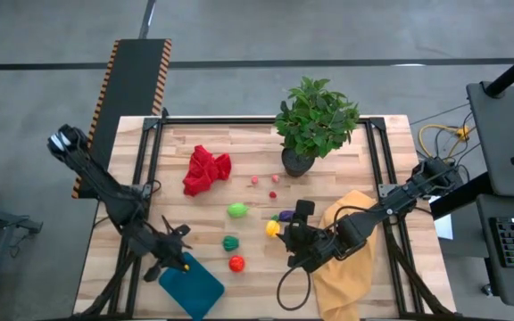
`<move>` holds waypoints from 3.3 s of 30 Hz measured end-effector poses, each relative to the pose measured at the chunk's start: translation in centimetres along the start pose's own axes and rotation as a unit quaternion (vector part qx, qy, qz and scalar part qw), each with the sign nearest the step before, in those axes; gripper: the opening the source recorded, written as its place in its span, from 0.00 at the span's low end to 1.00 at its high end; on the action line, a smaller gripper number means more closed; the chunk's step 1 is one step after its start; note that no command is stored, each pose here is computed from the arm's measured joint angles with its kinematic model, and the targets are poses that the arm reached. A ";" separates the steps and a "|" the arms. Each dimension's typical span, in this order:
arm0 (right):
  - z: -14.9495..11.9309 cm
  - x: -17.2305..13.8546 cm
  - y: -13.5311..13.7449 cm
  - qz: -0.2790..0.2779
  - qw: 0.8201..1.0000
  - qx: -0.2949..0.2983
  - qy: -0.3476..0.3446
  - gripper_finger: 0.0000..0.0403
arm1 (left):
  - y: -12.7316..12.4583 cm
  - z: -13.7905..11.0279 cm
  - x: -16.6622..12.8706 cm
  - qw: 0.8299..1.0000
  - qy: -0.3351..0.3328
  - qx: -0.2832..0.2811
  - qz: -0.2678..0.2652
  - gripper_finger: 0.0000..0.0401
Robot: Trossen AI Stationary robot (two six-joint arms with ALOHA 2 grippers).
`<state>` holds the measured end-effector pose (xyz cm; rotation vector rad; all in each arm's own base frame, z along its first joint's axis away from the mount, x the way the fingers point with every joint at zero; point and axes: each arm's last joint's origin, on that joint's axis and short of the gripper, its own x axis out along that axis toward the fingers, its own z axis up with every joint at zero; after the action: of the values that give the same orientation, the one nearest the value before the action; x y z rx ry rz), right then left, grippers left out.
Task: Pick and placing Produce into tupperware
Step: Put the yellow corn into the blue bin, then put the purple eggplant into the blue bin
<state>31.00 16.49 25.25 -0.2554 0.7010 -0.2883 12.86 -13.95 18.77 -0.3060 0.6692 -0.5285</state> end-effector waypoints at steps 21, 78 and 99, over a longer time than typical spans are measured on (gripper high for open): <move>0.0 0.0 0.0 0.000 1.000 -0.002 0.000 0.47 | 0.5 -1.5 2.0 0.997 0.075 -0.020 0.011 0.00; 0.4 0.1 0.0 0.004 1.000 0.002 -0.016 0.47 | -1.1 3.2 -2.1 0.996 -0.067 0.048 -0.019 0.27; -1.1 2.4 -5.5 0.020 0.989 -0.007 0.145 0.82 | -1.5 7.0 -7.3 0.874 -0.279 0.339 0.206 0.27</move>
<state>31.08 10.40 24.82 -0.2150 0.9952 -0.2855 12.09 -10.38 28.35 0.3454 -0.0482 -0.2140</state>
